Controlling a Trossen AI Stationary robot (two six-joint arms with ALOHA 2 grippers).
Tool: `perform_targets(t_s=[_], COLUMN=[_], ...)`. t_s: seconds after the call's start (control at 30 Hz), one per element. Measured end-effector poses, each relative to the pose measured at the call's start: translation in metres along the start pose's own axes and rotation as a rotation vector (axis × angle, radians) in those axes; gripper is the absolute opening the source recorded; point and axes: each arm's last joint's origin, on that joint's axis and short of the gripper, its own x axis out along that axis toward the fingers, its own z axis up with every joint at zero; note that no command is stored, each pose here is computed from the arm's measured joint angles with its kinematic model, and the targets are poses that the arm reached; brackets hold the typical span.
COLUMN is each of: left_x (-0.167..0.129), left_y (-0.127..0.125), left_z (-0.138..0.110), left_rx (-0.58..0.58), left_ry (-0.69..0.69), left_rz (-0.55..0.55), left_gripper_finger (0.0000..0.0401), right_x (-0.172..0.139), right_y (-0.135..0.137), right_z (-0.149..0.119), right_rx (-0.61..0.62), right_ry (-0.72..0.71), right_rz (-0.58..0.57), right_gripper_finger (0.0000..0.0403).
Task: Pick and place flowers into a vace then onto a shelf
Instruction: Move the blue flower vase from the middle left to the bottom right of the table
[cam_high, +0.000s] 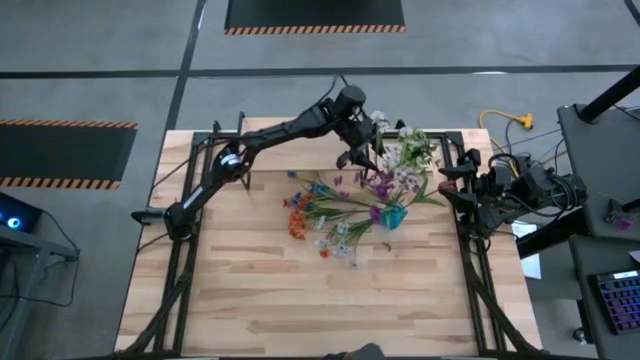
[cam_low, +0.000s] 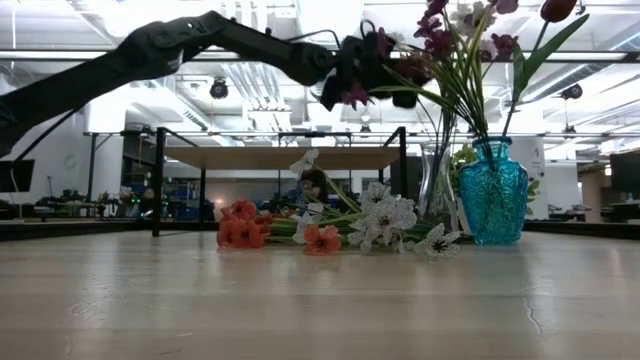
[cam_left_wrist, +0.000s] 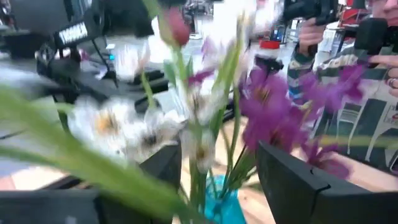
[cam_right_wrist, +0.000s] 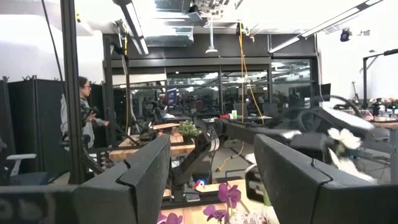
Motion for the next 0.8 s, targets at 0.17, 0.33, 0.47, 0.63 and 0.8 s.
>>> perform_targets(t_s=[0.17, 0.33, 0.47, 0.63, 0.8], left_x=[-0.012, -0.029, -0.044, -0.062, -0.077], left_y=[-0.002, -0.005, -0.009, -0.025, -0.049], left_z=[0.015, 0.033, 0.052, 0.084, 0.111], left_rx=[-0.006, -0.081, -0.099, -0.091, -0.075], left_ry=[-0.008, -0.013, -0.011, 0.003, 0.087], left_rz=[0.018, 0.059, 0.120, 0.197, 0.315], left_gripper_finger=[0.0188, 0.0188, 0.0188, 0.0188, 0.0188], right_x=[0.000, 0.000, 0.000, 0.000, -0.001], right_y=[0.000, 0.000, 0.000, 0.001, 0.007], right_z=[0.000, 0.000, -0.001, -0.006, -0.007], right_rx=[0.000, 0.000, -0.012, -0.054, -0.039], right_ry=[0.000, 0.000, 0.012, 0.057, 0.064], right_rz=[0.000, 0.000, 0.002, 0.037, 0.231], right_gripper_finger=[0.0224, 0.0224, 0.0224, 0.0224, 0.0224])
